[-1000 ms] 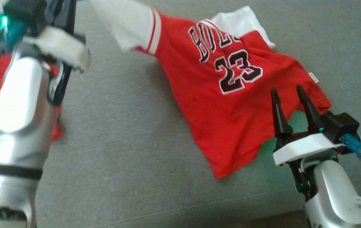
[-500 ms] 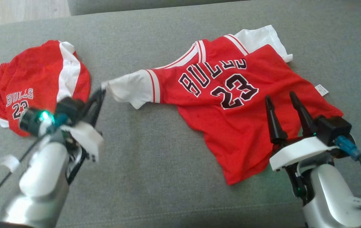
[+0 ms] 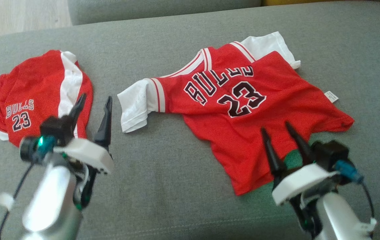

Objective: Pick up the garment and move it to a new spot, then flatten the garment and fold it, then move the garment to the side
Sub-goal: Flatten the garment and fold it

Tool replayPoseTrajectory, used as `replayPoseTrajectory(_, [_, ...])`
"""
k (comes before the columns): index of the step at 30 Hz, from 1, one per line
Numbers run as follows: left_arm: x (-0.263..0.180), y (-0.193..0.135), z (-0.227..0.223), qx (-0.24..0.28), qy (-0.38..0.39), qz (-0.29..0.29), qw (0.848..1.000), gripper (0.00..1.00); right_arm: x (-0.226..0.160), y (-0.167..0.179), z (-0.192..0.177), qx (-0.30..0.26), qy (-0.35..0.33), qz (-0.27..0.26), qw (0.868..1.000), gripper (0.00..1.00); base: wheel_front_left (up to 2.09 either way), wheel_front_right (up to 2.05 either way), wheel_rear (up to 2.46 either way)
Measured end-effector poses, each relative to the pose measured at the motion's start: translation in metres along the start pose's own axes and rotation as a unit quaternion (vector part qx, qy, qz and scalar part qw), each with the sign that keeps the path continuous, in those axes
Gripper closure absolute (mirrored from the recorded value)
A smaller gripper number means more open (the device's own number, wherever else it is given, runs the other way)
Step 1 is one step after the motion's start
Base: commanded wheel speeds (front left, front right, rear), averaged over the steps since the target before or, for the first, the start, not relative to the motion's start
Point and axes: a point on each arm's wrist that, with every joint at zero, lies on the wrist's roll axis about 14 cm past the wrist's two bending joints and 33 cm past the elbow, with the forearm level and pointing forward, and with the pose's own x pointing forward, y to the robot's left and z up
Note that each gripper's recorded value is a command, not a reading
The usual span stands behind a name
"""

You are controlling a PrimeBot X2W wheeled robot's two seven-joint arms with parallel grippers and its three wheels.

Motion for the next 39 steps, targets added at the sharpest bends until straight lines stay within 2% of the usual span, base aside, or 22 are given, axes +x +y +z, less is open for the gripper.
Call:
replayPoseTrajectory(5, [-0.020,-0.008,-0.002,-0.066,-0.013,0.036,0.997,0.00,-0.023,0.015,-0.029,-0.006,0.051,0.027,0.998,0.00,0.00,0.00,0.00])
replayPoseTrajectory(9, [-0.026,-0.012,-0.001,-0.099,-0.020,0.052,0.994,0.00,-0.040,0.030,-0.053,-0.015,0.102,0.057,0.993,0.00,0.00,0.00,0.00])
replayPoseTrajectory(14, [-0.028,-0.018,-0.003,-0.103,-0.020,0.044,0.994,0.00,-0.060,0.047,-0.082,0.017,0.169,0.077,0.982,0.00,0.00,0.00,0.00])
replayPoseTrajectory(22, [-0.028,-0.017,-0.012,-0.104,-0.009,0.044,0.994,0.00,-0.068,0.061,-0.102,-0.034,0.210,0.115,0.970,0.00,0.00,0.00,0.00])
replayPoseTrajectory(28, [-0.025,-0.017,-0.019,-0.106,-0.001,0.042,0.993,0.00,-0.052,0.054,-0.110,-0.082,0.225,0.119,0.964,0.00,0.00,0.00,0.00])
replayPoseTrajectory(37, [-0.021,-0.005,-0.019,-0.105,-0.002,0.055,0.993,0.00,-0.038,0.049,-0.127,-0.094,0.255,0.113,0.956,0.00,0.00,0.00,0.00])
replayPoseTrajectory(38, [-0.021,-0.003,-0.020,-0.106,-0.002,0.057,0.993,0.00,-0.036,0.048,-0.127,-0.096,0.256,0.113,0.955,0.04,0.00,0.00,0.00])
replayPoseTrajectory(39, [-0.021,-0.002,-0.021,-0.106,-0.001,0.058,0.993,0.00,-0.034,0.048,-0.128,-0.101,0.257,0.114,0.954,1.00,0.00,0.00,0.00])
